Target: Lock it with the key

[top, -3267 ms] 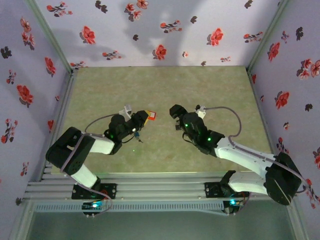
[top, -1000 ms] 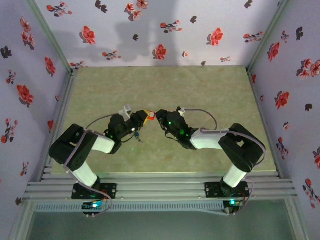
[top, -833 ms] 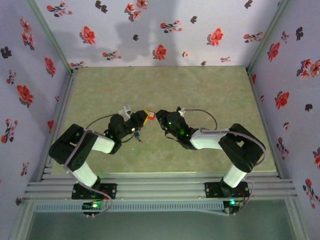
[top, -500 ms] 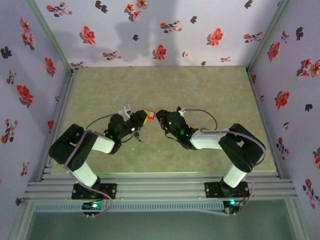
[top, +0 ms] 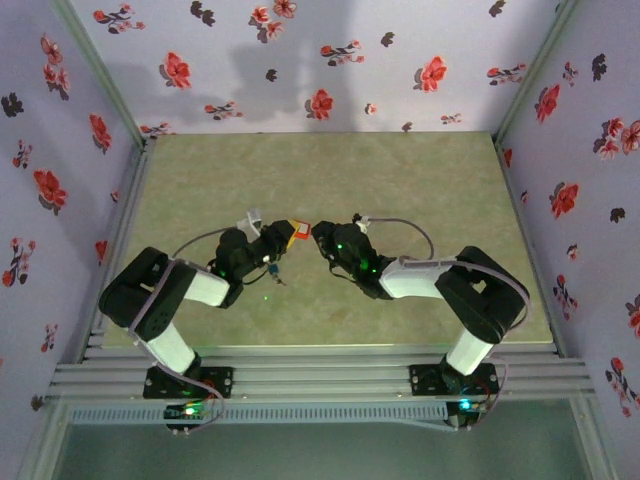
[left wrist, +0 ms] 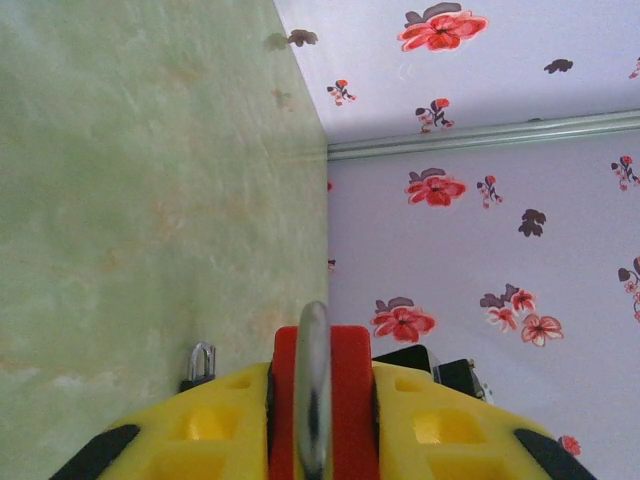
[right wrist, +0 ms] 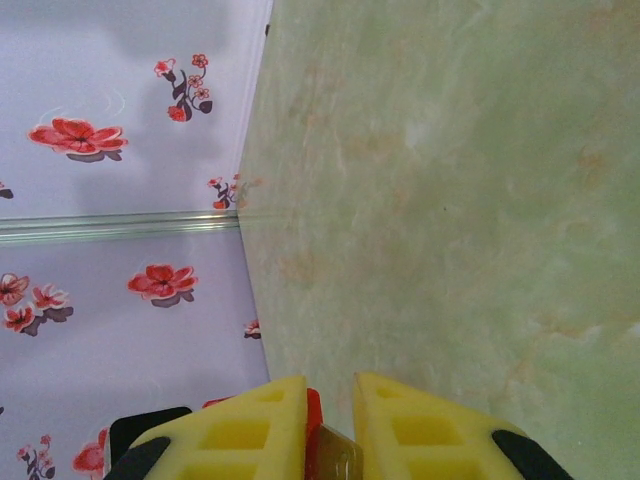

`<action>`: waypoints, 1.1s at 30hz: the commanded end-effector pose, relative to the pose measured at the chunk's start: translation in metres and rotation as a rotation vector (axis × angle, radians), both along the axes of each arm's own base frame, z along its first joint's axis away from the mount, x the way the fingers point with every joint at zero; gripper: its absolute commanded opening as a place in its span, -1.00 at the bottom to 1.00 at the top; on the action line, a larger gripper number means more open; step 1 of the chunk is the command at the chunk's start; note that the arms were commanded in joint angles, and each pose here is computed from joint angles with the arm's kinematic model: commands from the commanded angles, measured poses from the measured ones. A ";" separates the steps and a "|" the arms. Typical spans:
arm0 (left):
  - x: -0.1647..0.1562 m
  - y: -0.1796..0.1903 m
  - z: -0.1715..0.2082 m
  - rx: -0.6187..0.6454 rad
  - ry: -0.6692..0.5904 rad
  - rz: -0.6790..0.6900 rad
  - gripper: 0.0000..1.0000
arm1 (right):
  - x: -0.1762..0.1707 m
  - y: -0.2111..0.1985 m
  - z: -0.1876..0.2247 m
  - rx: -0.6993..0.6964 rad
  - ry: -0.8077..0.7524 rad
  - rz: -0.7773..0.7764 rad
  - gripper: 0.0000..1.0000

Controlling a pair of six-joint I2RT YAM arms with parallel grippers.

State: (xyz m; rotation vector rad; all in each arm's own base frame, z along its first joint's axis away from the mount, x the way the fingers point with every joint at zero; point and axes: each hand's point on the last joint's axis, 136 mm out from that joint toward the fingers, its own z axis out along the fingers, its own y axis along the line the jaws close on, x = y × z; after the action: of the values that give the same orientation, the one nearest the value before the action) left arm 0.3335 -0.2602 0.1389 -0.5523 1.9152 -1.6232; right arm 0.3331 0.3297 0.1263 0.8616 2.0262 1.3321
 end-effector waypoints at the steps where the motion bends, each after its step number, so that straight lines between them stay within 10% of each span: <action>1: 0.000 -0.001 0.004 -0.018 -0.020 -0.013 -1.00 | 0.003 0.012 0.020 0.048 -0.052 0.021 -0.66; 33: 0.002 -0.006 -0.014 -0.125 0.149 -0.031 -1.00 | 0.010 0.023 0.026 0.050 -0.221 0.044 -0.71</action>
State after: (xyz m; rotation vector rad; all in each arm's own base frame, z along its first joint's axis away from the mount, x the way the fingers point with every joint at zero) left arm 0.3413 -0.2547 0.1235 -0.7613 1.9124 -1.7154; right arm 0.3441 0.3419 0.1213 0.7444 1.9563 1.3597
